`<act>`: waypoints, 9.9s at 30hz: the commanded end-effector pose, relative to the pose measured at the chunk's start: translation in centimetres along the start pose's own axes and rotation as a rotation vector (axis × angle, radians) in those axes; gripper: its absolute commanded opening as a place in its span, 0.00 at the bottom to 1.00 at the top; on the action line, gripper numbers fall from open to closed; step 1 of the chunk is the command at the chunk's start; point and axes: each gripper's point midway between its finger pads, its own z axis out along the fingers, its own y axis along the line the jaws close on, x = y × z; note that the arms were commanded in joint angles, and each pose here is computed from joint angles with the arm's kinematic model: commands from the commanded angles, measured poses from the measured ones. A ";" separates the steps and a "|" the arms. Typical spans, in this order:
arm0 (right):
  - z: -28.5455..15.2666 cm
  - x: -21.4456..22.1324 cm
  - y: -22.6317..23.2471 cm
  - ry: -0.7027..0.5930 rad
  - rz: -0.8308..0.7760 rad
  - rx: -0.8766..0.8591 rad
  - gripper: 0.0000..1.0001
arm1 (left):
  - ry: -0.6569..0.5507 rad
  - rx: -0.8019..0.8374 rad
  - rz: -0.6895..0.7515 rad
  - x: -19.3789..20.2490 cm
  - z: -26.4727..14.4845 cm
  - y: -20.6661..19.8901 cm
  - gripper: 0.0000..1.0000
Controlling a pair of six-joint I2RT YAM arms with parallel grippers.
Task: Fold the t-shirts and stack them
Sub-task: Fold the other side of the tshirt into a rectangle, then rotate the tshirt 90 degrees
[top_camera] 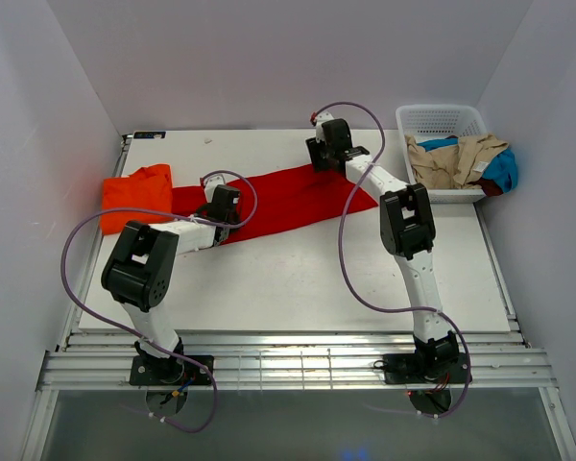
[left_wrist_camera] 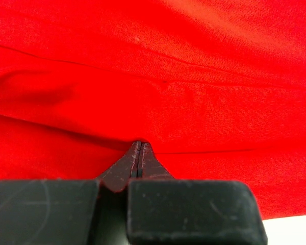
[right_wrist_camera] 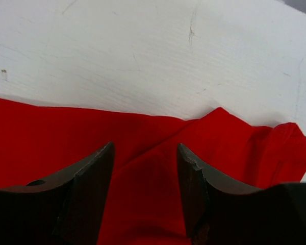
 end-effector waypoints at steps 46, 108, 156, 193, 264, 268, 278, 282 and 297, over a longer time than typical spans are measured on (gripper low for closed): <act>1.3 -1.9 6.4 -0.122 0.073 -0.206 0.18 | 0.227 -0.129 0.095 6.8 -1.3 4.7 0.04; -14.0 11.4 1.0 0.106 0.153 0.222 0.08 | -0.237 -0.275 0.096 -1.9 -7.1 6.7 0.00; -4.7 9.6 1.3 0.184 0.218 0.161 0.08 | 0.225 0.256 -0.083 19.4 -20.1 -7.0 0.00; -6.6 -10.7 -3.7 -0.465 0.266 -0.300 0.40 | -0.261 0.497 0.188 -4.7 -8.1 -16.0 0.00; -33.3 15.4 4.9 -0.010 0.288 0.139 0.08 | 0.114 0.444 -0.134 5.2 8.9 -18.7 0.00; -33.6 14.5 6.1 -0.045 0.267 0.092 0.08 | 0.076 0.519 -0.084 4.3 7.3 -21.1 0.00; -35.0 13.0 9.0 -0.098 0.240 0.004 0.21 | -0.304 0.794 0.053 -8.0 -8.9 -28.8 0.58; -34.6 13.0 10.6 -0.102 0.217 -0.039 0.28 | -0.383 0.732 0.042 -9.4 -13.2 -24.6 0.71; -28.9 11.3 21.3 -0.079 0.123 -0.324 0.47 | -0.079 0.328 0.074 6.3 -12.3 -7.2 0.00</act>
